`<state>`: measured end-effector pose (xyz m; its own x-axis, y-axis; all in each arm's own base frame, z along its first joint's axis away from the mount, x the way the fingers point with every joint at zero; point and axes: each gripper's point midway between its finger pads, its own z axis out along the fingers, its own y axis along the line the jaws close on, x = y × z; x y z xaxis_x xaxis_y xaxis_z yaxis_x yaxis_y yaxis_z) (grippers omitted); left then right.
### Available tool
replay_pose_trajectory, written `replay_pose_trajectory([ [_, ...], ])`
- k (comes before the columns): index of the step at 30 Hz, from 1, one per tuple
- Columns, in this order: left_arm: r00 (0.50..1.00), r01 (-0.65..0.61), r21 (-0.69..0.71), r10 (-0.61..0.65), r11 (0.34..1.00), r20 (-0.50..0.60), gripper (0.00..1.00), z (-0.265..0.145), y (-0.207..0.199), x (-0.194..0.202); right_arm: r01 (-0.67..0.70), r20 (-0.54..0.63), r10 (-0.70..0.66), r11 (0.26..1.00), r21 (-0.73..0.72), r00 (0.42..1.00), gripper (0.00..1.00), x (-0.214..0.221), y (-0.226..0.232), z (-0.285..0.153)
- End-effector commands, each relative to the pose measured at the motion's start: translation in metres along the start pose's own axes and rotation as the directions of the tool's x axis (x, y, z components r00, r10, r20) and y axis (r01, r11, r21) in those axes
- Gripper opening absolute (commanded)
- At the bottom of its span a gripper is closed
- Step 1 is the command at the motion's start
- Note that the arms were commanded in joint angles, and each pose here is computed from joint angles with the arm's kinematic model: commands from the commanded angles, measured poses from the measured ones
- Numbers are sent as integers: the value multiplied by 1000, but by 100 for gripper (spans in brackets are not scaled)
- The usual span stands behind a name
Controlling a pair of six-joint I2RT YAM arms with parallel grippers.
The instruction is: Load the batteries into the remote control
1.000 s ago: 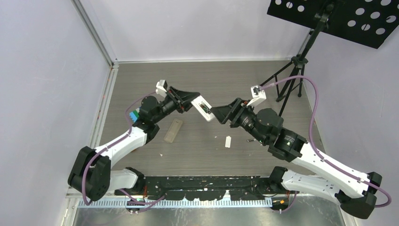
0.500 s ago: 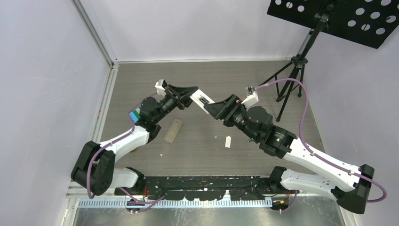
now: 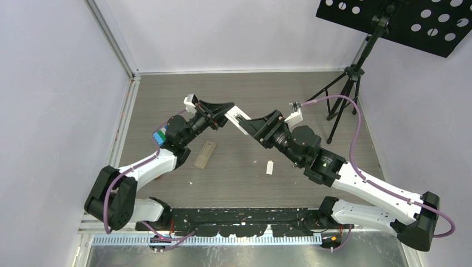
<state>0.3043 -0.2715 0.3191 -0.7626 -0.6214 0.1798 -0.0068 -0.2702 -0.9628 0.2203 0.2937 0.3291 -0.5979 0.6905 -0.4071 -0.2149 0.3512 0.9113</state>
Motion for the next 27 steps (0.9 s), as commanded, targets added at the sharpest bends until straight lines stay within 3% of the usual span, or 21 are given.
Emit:
replay_pose_trajectory([
  [1,999,-28,75,30,997,-25,0,-2,-18,5,-42,59,46,997,-62,997,66,-13,18,2],
  [20,999,-30,79,33,996,-43,0,-3,-19,10,-90,75,91,996,-11,993,40,-11,2,14],
  [27,996,-56,103,62,993,-59,0,-2,-27,14,-119,60,114,989,82,992,30,-3,-21,19],
])
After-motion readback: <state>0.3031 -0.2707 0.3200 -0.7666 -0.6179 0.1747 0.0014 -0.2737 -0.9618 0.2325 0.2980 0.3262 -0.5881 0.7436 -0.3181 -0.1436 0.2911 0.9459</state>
